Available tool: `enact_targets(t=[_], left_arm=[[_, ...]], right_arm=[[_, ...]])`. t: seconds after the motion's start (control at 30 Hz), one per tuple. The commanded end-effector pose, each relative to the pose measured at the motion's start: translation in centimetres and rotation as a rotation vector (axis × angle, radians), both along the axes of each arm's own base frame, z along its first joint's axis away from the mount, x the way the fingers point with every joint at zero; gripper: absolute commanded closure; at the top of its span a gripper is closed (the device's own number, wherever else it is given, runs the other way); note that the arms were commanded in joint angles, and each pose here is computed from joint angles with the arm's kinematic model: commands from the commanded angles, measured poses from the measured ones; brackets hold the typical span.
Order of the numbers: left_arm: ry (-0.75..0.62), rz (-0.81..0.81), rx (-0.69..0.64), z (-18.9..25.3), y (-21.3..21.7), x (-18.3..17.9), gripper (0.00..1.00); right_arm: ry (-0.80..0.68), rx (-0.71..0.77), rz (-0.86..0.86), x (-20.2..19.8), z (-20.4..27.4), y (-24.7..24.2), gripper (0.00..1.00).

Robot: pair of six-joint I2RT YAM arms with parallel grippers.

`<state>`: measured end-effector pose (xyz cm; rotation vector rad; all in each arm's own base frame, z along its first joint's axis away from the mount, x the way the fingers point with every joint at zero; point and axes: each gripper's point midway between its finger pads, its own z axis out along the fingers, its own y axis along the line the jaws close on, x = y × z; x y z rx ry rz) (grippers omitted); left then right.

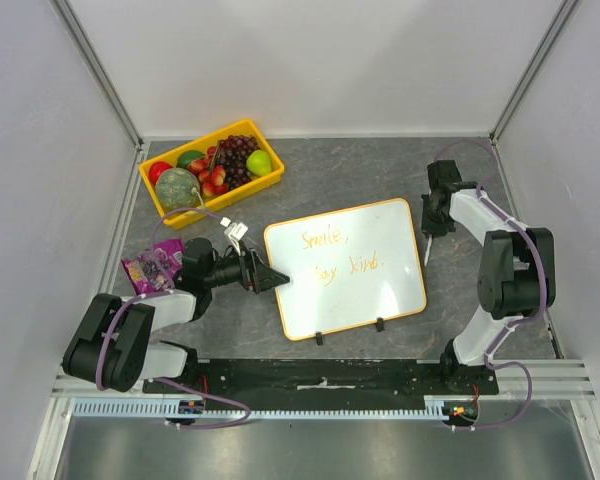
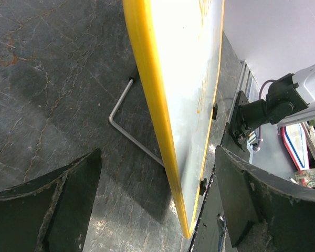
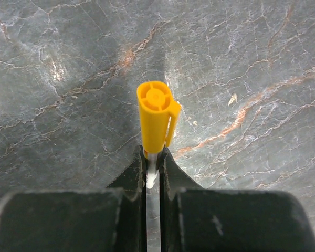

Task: Write a sentence on the whiteboard
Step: Place the whiteboard marker at the center of the board.

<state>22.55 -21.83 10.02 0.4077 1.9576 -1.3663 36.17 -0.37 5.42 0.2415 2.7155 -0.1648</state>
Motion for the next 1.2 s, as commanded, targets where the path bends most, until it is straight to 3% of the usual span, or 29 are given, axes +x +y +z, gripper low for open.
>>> enact_targets(t=[0.0, 0.23, 0.47, 0.67, 0.73, 1.17], left_arm=[[-0.058, -0.023, -0.011, 0.7, -0.2, 0.1, 0.08], [-0.066, -0.022, -0.01, 0.7, -0.2, 0.2, 0.07], [-0.065, -0.02, -0.011, 0.7, -0.2, 0.1, 0.07], [-0.066, -0.019, -0.011, 0.8, -0.2, 0.1, 0.07], [-0.068, -0.021, -0.011, 0.8, -0.2, 0.1, 0.07], [-0.083, -0.004, 0.001, 0.8, 0.0, 0.2, 0.06]], right_arm=[[-0.042, 0.028, 0.01, 1.3, 0.4, 0.5, 0.91], [-0.135, 0.027, 0.004, 2.0, 2.9, 0.4, 0.49], [-0.212, 0.023, -0.032, 2.1, 5.0, 0.0, 0.22], [-0.286, 0.078, -0.072, 2.3, 6.8, 0.4, 0.1], [-0.329, 0.085, -0.082, 2.2, 8.0, 0.3, 0.02], [-0.507, 0.09, -0.119, 0.8, 13.7, -0.1, 0.02]])
